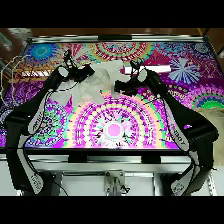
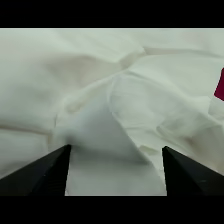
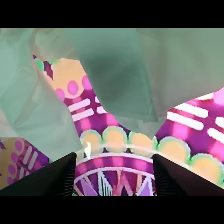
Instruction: Fold the shirts.
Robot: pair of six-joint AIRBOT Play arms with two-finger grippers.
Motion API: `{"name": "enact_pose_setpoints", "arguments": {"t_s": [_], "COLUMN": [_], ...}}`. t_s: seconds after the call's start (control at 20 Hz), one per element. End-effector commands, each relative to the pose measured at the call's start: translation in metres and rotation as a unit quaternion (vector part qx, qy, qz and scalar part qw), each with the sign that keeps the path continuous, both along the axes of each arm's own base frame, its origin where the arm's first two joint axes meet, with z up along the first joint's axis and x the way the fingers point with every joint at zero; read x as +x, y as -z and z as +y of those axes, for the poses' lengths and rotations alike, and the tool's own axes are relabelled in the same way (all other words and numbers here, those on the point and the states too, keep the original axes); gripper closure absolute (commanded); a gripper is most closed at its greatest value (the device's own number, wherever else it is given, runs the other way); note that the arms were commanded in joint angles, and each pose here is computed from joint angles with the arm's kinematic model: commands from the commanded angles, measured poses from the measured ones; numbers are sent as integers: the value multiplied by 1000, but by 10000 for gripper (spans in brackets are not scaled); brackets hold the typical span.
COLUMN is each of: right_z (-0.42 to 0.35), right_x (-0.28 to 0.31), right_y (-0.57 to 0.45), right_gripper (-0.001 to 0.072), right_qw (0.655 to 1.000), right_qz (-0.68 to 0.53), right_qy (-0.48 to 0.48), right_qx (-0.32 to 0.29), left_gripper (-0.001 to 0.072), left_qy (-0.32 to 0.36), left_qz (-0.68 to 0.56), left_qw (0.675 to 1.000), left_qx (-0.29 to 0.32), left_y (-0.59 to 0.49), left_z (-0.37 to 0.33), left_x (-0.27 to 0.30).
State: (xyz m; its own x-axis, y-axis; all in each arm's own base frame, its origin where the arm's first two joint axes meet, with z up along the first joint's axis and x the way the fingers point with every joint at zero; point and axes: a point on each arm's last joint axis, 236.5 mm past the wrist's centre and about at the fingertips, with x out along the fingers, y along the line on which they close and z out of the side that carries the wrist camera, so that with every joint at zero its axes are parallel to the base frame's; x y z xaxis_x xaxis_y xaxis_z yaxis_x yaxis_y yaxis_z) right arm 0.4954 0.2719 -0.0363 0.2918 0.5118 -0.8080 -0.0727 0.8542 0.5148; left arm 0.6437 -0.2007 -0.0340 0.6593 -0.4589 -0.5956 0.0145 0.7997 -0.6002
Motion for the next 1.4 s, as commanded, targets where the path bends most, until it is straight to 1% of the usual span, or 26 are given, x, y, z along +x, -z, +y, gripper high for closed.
{"name": "enact_pose_setpoints", "arguments": {"t_s": [0.0, 0.05, 0.15, 0.2, 0.25, 0.4, 0.55, 0.65, 0.7, 0.8, 0.95, 1.1, 1.35], "right_z": [1, 2, 6, 8, 9, 9, 0, 0, 3, 12, 20, 19, 25], "right_x": [7, 11, 19, 22, 24, 23, 29, 33, 35, 35, 35, 32, 37], "right_y": [-3, -4, -6, -5, -1, 17, 23, 21, 19, 14, 9, 19, 31], "right_gripper": [109, 109, 109, 109, 109, 109, 109, 100, 55, 55, 53, 52, 53], "right_qw": [1000, 999, 998, 998, 997, 998, 998, 997, 997, 997, 994, 994, 996], "right_qz": [-4, -6, -18, -24, -25, -14, -30, -41, -50, -71, -102, -100, -89], "right_qy": [23, 36, 53, 58, 62, 62, 57, 59, 52, 27, -13, -24, 2], "right_qx": [9, 15, 23, 24, 24, 15, -9, -7, -5, -7, -28, -48, -24], "left_gripper": [328, 334, 569, 618, 644, 644, 645, 645, 645, 645, 645, 646, 645], "left_qy": [-7, -4, 2, 5, 18, 86, 163, 207, 230, 275, 289, 288, 287], "left_qz": [0, -3, 2, 9, 11, 7, -4, 3, 10, 10, -1, -11, -25], "left_qw": [1000, 1000, 1000, 1000, 1000, 995, 983, 974, 968, 956, 951, 951, 951], "left_qx": [-8, -4, -1, -1, 8, 50, 88, 95, 97, 106, 111, 112, 114], "left_y": [5, 5, 6, 6, 6, -3, -18, -25, -27, -29, -38, -51, -67], "left_z": [0, 1, 4, 6, 10, 19, 21, 13, 7, -7, -18, -18, -18], "left_x": [3, 3, 1, -1, -4, -21, -42, -60, -71, -88, -93, -94, -95]}}
